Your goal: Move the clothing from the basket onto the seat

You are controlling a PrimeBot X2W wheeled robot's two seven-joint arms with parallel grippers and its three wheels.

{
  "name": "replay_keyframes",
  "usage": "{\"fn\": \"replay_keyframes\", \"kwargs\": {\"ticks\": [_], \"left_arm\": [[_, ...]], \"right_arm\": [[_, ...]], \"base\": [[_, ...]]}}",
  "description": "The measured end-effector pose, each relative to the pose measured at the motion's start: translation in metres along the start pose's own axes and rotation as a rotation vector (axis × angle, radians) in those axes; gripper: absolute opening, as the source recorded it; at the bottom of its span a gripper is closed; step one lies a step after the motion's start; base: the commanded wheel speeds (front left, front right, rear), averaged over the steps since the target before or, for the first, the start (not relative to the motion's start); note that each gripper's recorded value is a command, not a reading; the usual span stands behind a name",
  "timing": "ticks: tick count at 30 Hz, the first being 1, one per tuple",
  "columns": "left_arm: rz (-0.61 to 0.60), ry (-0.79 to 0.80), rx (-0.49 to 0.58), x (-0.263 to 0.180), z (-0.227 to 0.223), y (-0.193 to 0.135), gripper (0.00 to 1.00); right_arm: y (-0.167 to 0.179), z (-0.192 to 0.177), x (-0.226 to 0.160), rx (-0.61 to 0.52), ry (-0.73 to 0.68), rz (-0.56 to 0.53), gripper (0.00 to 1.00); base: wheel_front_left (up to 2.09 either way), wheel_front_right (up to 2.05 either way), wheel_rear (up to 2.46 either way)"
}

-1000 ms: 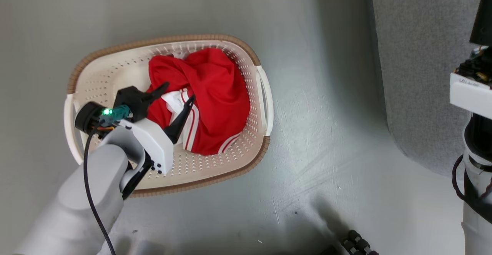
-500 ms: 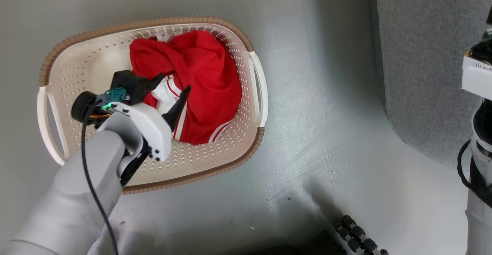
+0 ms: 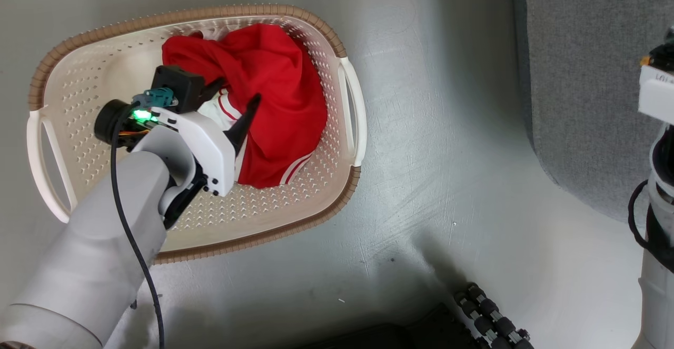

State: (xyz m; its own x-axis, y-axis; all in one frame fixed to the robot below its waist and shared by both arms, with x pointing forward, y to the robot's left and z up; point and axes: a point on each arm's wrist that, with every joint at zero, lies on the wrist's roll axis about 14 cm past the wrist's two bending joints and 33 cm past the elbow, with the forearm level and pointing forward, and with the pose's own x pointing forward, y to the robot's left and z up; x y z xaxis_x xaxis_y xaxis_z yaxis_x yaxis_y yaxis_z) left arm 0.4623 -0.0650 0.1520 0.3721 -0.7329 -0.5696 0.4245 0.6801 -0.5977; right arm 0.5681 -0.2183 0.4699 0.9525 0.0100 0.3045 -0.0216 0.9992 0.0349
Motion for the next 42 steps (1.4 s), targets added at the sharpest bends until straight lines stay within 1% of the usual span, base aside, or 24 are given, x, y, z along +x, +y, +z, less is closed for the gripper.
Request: {"fn": "replay_keyframes", "kwargs": {"ticks": [6, 7, 8, 11, 20, 24, 27, 29, 42], "left_arm": [[0.023, 0.077, 0.047, 0.002, -0.02, 0.014, 1.0], [0.018, 0.084, 0.076, 0.004, -0.021, 0.014, 0.38], [0.016, 0.08, 0.088, 0.006, -0.019, 0.014, 0.0], [0.016, 0.062, 0.1, 0.009, -0.014, 0.016, 0.0], [0.044, 0.033, 0.096, 0.004, -0.009, 0.023, 0.0], [0.057, -0.008, 0.099, -0.001, 0.001, 0.025, 0.0], [0.075, -0.055, 0.065, -0.005, 0.011, 0.027, 0.0], [0.082, -0.08, 0.065, -0.009, 0.017, 0.028, 0.0], [0.116, -0.181, 0.096, -0.044, 0.04, 0.023, 0.0]], "right_arm": [[0.001, -0.006, 0.002, 0.002, 0.004, 0.005, 1.0], [0.001, -0.009, 0.001, 0.002, 0.01, 0.007, 1.0], [0.001, -0.01, 0.001, 0.001, 0.012, 0.006, 1.0], [0.0, -0.012, 0.001, -0.001, 0.016, 0.004, 1.0], [0.003, -0.007, 0.006, 0.006, -0.005, 0.01, 1.0], [0.004, -0.004, 0.007, 0.005, -0.011, 0.011, 1.0], [0.004, -0.001, 0.008, 0.007, -0.019, 0.008, 1.0], [0.004, 0.002, 0.009, 0.001, -0.023, 0.008, 1.0], [0.016, 0.037, 0.022, -0.001, -0.106, 0.031, 1.0]], "base": [[0.0, 0.0, 0.0], [0.0, 0.0, 0.0], [0.0, 0.0, 0.0], [0.0, 0.0, 0.0], [0.0, 0.0, 0.0], [0.0, 0.0, 0.0], [0.0, 0.0, 0.0], [0.0, 0.0, 0.0], [0.0, 0.0, 0.0]]}}
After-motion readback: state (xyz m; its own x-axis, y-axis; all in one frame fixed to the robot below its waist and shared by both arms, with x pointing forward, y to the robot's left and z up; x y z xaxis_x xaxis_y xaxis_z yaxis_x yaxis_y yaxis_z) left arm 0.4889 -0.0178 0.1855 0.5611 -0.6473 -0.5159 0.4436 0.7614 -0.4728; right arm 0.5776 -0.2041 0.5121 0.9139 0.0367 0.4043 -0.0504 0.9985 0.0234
